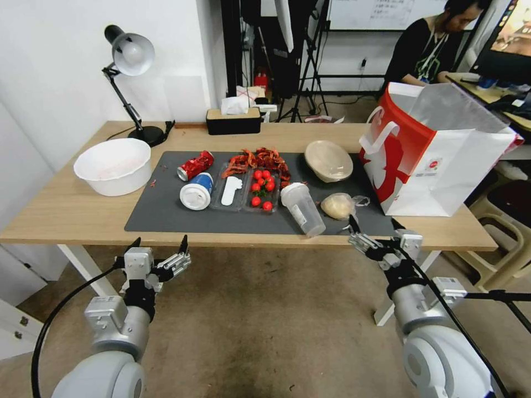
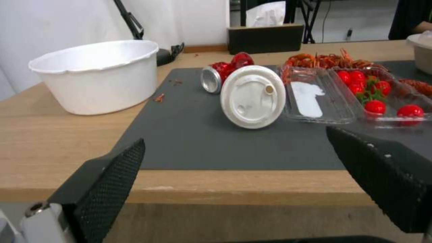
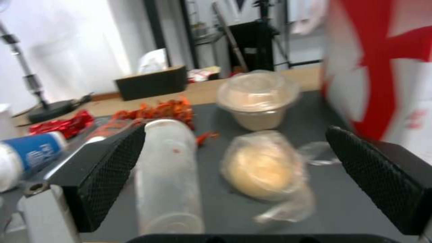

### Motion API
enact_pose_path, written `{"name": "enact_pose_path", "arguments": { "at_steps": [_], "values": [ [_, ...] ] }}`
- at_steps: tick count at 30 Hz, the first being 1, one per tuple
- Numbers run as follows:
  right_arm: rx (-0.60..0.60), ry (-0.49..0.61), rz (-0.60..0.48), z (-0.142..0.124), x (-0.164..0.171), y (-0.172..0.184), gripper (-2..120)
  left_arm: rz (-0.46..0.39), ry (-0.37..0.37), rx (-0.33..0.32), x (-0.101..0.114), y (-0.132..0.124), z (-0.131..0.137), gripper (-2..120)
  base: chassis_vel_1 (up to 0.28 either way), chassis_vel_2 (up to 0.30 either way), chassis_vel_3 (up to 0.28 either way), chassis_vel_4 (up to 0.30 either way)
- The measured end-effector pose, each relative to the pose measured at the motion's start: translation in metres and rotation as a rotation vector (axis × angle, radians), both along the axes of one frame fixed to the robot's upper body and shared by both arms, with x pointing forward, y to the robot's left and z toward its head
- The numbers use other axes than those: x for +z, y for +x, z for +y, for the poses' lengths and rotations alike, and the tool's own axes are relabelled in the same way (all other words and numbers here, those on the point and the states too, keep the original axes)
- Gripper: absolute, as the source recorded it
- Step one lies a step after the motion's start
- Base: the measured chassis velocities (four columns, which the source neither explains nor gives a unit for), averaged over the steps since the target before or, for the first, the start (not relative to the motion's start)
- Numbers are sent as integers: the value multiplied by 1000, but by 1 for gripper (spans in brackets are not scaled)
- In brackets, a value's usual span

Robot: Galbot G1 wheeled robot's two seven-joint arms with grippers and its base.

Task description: Pick up the trash from the table and place it into the takeout bag.

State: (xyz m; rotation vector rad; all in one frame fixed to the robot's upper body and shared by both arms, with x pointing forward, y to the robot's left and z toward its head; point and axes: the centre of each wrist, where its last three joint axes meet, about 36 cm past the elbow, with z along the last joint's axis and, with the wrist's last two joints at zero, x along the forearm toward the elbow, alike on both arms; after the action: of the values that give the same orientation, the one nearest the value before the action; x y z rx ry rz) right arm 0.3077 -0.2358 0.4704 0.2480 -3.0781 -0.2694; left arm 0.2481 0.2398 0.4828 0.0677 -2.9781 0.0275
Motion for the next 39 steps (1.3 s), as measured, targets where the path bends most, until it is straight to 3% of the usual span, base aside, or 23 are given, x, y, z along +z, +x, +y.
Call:
{"name": "enact_pose_path", "arguments": {
  "at_steps": [8,25,28,31,39],
  "values": [
    [144,12,60,12,-22,36,100,-6,4,11,-2,-2,-1,100,0,0,0,0],
    [158,-18,192,39,-38,62,98,-20,29,38,-3,-9,0,100,0,0,0,0],
    [154,-18,199,41,-38,62,93,-22,30,40,-4,-10,1,100,0,0,0,0],
    [148,-24,218,43,-39,62,76,-25,32,43,-4,-10,0,100,0,0,0,0],
    [143,-24,228,43,-41,61,51,-25,34,44,-5,-9,0,100,0,0,0,0]
  ]
}}
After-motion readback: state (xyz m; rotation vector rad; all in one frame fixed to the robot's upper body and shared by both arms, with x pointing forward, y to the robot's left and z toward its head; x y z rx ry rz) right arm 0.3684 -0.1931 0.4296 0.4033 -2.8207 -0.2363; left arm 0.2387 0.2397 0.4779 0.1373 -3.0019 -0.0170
